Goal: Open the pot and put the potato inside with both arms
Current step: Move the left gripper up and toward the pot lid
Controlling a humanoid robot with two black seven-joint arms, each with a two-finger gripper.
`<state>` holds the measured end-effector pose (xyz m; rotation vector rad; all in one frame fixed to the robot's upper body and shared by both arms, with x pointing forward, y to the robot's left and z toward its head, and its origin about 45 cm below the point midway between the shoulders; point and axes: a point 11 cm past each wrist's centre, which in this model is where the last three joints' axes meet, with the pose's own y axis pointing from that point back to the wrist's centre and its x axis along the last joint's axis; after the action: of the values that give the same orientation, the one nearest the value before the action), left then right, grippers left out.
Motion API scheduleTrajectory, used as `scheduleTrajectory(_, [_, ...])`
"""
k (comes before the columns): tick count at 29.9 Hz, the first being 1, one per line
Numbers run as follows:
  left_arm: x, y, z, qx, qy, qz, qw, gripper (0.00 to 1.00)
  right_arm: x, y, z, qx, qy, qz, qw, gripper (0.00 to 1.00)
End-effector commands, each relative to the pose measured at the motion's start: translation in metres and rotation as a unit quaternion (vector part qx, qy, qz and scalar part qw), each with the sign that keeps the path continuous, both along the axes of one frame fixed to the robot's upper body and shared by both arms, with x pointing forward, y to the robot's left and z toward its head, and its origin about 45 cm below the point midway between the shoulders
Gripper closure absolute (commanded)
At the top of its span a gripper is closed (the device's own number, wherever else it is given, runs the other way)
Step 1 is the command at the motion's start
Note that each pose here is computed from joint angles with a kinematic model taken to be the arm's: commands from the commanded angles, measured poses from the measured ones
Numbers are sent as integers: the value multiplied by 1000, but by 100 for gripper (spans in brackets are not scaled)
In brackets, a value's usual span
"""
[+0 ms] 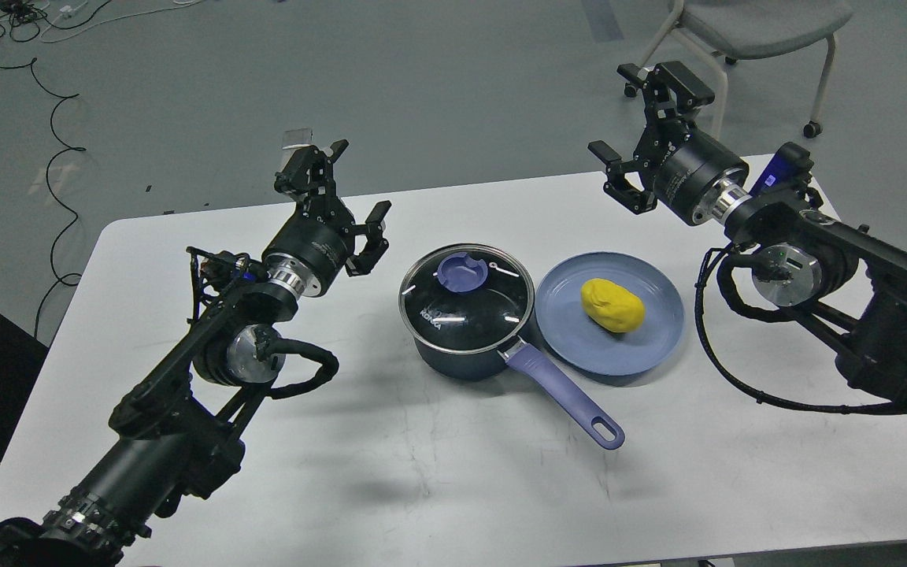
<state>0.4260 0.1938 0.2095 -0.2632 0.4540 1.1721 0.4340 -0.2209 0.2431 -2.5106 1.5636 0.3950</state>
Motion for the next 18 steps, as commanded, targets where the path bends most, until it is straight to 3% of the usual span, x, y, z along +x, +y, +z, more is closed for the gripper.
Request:
scheduleTrajectory(1, [1,3,0,2,-1,4,1000,2,-1,0,-3,-1,5,1,1000,0])
scheduleTrajectory(10, [1,2,1,2,-2,7,1000,2,-7,1,-16,-11,23,8,1000,0])
scheduleTrajectory(15, [3,6,11,-11,-48,28,998,2,-7,1,-16,-10,23,7,1000,0])
scheduleTrajectory(18, [4,4,7,-15,-49,35,998,2,-7,1,-16,-10,23,7,1000,0])
